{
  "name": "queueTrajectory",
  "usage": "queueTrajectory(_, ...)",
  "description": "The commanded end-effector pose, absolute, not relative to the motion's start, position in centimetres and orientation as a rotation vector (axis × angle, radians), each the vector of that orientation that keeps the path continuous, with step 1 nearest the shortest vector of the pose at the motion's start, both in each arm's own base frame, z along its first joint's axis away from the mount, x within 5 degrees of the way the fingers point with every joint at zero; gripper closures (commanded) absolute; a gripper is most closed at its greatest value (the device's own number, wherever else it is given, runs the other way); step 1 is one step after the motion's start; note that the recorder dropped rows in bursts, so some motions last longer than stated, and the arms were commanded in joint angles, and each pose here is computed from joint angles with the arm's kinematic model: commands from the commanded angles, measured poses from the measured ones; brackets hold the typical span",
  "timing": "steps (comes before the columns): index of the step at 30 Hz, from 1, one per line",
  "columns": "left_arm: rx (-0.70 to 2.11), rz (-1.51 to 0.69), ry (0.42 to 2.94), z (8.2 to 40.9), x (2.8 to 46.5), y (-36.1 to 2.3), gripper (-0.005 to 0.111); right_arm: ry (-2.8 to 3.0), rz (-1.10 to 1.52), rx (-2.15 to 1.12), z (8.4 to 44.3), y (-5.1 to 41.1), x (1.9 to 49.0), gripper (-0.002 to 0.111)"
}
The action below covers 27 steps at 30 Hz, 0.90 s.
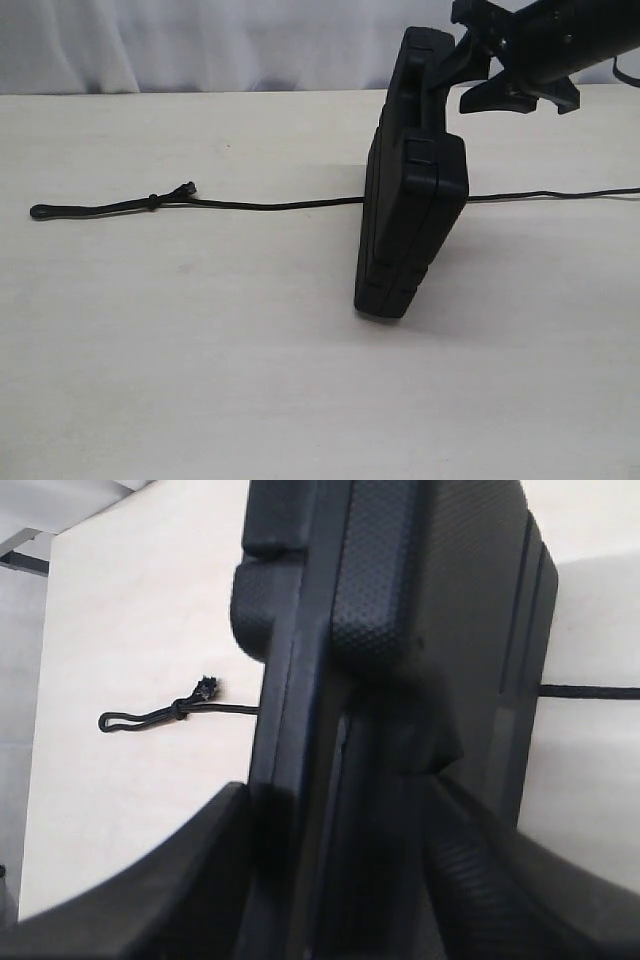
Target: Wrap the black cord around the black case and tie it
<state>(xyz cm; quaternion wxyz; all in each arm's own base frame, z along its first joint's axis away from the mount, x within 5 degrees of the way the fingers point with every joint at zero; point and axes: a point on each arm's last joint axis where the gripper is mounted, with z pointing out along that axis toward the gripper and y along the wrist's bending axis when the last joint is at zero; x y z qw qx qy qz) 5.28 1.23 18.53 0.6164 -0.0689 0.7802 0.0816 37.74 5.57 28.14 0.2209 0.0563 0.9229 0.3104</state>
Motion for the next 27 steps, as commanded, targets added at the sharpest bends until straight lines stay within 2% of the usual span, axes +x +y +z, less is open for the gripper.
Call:
queueTrajectory(1,-0.16,0.188,1.789,18.5,5.3,1.2,0.107,2.566,0.814,0.135,27.7,5.2,37.9,0.06)
queueTrajectory(27,-0.16,0.188,1.789,18.5,5.3,1.2,0.107,2.497,0.806,0.085,30.0,5.3,37.0,0.06)
